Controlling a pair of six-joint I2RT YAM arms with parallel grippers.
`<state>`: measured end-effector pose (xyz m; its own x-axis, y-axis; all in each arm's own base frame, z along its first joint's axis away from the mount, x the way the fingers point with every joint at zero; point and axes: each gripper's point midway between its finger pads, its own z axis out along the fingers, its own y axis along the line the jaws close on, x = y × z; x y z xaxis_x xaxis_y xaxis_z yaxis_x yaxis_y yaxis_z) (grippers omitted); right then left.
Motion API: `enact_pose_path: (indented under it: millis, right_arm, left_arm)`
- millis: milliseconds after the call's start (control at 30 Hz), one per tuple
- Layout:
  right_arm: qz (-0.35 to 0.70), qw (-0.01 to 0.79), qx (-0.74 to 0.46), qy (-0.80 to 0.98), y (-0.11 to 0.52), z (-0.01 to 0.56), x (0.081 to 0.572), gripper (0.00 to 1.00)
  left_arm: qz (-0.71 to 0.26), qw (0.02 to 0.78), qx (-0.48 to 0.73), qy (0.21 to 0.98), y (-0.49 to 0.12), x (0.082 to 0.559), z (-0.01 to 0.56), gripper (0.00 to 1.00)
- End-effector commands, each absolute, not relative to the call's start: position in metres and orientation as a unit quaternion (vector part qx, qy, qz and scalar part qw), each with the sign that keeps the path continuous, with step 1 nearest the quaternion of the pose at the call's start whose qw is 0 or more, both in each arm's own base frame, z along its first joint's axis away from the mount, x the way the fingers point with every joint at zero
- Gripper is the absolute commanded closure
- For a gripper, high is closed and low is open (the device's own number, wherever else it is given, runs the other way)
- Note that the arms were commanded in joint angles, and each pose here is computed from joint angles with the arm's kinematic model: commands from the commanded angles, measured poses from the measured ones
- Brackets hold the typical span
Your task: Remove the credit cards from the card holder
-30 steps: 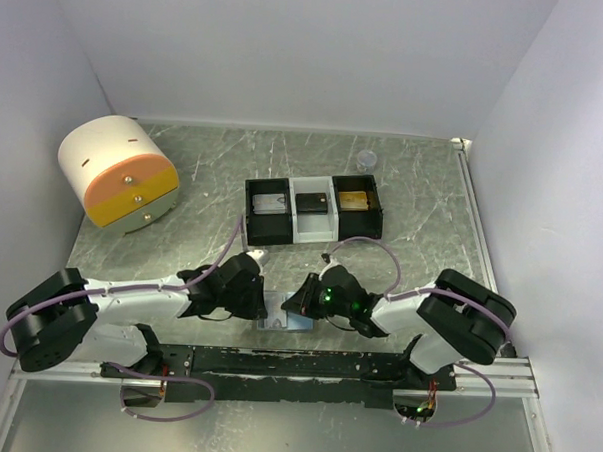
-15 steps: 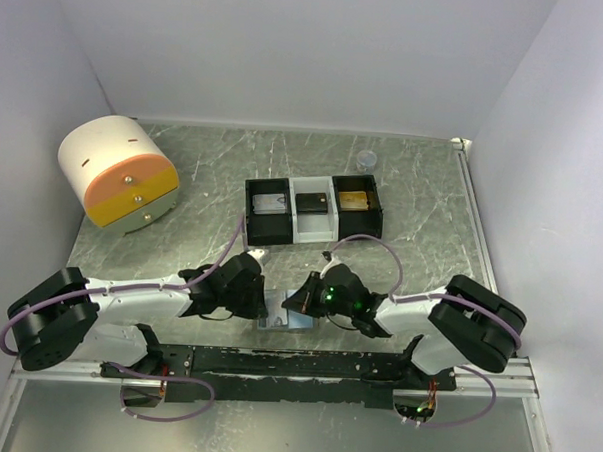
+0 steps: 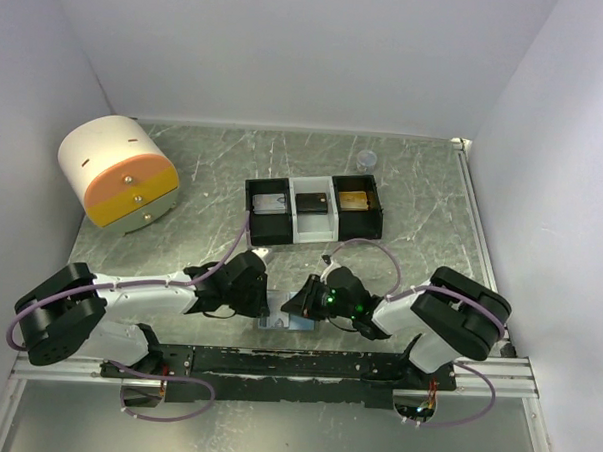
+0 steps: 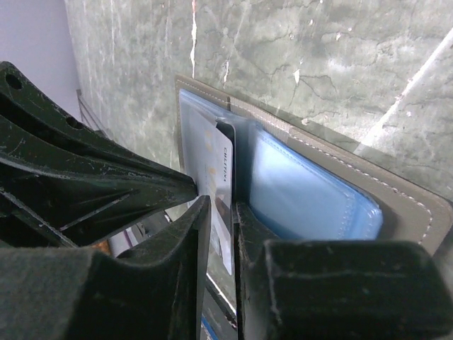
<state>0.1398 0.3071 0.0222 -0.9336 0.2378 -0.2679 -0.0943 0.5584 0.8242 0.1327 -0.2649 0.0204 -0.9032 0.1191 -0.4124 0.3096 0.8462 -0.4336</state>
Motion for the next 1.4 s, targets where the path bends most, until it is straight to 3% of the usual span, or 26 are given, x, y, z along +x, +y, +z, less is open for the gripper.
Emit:
enact_pose_path:
  millis: [0,200,600,933,1367]
  right_arm:
    - [0.505,0.176,0.023,0.845,0.320,0.038,0.138,0.82]
    - [0.489,0.191,0.039,0.850,0.310,0.036,0.142,1.00]
    - [0.457,0.212,0.051,0.862,0.293,0.035,0.145,1.00]
    - [0.494,0.199,0.049,0.845,0.303,0.044,0.142,0.84]
    - [0.510,0.183,0.040,0.840,0.310,0.041,0.137,0.81]
  left_arm:
    - [-0.229,0.188,0.122,0.947,-0.257,0.130,0.013,0.85]
    - [-0.228,0.189,0.121,0.947,-0.256,0.130,0.013,0.85]
    - [-0.231,0.185,0.127,0.947,-0.261,0.130,0.013,0.87]
    - [-0.232,0.184,0.126,0.947,-0.260,0.128,0.013,0.87]
    - [-0.232,0.184,0.126,0.947,-0.261,0.127,0.012,0.88]
